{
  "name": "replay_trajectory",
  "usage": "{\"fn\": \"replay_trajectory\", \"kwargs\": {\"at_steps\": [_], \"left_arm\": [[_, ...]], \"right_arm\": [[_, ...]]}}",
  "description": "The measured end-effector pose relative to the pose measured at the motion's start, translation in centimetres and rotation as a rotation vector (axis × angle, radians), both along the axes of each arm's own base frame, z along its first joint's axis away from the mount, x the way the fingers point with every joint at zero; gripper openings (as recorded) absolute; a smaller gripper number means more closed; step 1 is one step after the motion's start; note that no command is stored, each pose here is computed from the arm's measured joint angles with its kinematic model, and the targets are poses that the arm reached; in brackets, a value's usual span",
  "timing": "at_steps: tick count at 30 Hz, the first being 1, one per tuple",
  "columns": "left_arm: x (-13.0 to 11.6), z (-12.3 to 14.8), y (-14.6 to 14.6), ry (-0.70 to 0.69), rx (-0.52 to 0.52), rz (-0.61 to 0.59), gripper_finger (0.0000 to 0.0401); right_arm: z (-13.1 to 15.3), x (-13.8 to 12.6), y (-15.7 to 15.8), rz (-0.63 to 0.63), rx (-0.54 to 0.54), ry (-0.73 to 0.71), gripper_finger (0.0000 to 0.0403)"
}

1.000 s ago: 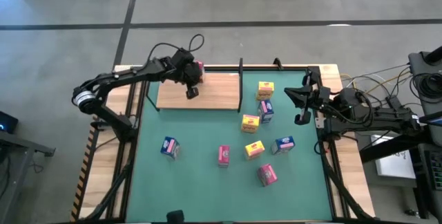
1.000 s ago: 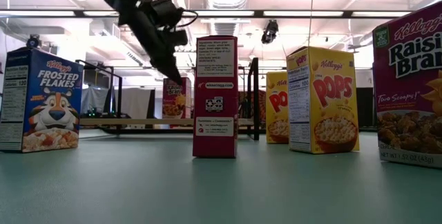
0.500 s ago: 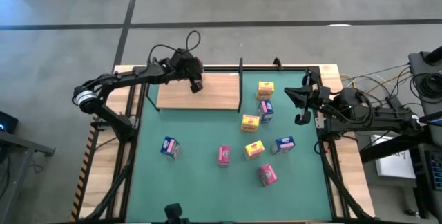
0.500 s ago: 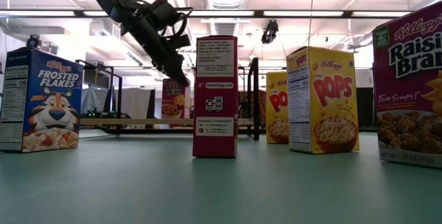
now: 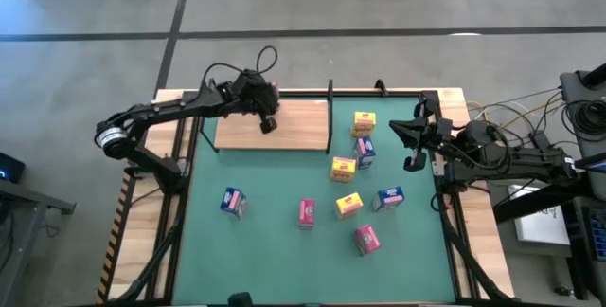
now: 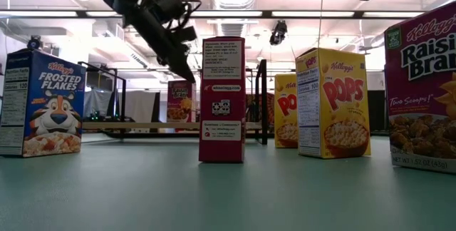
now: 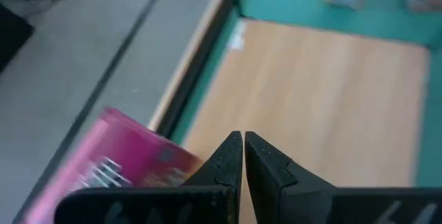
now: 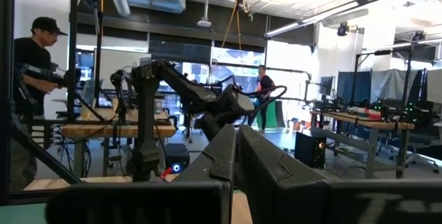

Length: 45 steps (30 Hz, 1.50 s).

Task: Stack cereal on shelf
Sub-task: Put the top pink cereal box on the shelf

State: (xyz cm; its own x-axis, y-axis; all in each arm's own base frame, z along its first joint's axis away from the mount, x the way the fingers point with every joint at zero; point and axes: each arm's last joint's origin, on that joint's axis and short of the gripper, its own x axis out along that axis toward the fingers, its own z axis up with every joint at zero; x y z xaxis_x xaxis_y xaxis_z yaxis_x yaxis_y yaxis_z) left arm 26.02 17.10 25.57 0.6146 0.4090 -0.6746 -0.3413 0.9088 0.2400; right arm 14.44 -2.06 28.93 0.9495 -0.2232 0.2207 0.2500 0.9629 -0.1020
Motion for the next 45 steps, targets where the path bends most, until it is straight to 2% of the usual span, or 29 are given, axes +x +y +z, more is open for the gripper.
{"fn": "replay_trajectory", "kwargs": {"at_steps": [3,6,8,11,16,21,25,28,36,45], "left_arm": [[-0.4,1.1,-1.0,-0.021,-0.007,-0.129,0.0000],[-1.0,3.0,-1.7,-0.078,0.042,-0.244,0.0000],[-1.5,4.3,-1.7,-0.099,0.095,-0.265,0.0001],[-2.4,6.1,-1.1,-0.124,0.145,-0.216,0.0018],[-3.8,7.2,1.1,-0.112,0.168,-0.109,0.0094],[-4.3,5.7,3.7,-0.055,0.149,-0.054,0.0203],[-4.2,3.8,5.4,0.013,0.136,-0.071,0.0270],[-4.0,2.8,6.4,0.013,0.085,-0.123,0.0296],[-3.2,1.9,8.2,0.020,0.037,-0.142,0.0298],[-2.5,-0.5,8.8,0.054,-0.111,-0.141,0.0279]], "right_arm": [[0.0,0.0,0.0,0.000,0.000,-0.001,0.0012],[0.0,0.0,0.0,-0.001,-0.001,-0.002,0.0012],[0.0,0.0,0.0,-0.001,-0.001,-0.002,0.0012],[0.0,0.0,0.0,-0.001,-0.001,-0.002,0.0012],[0.0,0.0,0.0,-0.001,-0.001,-0.001,0.0012],[0.0,0.0,0.0,-0.001,-0.001,0.000,0.0012],[0.0,0.0,0.0,-0.001,-0.001,0.000,0.0012],[0.0,0.0,0.0,-0.001,-0.001,0.000,0.0012],[0.0,0.0,0.0,-0.002,-0.005,0.001,0.0012],[0.0,0.0,0.0,-0.004,-0.015,0.003,0.0012]]}}
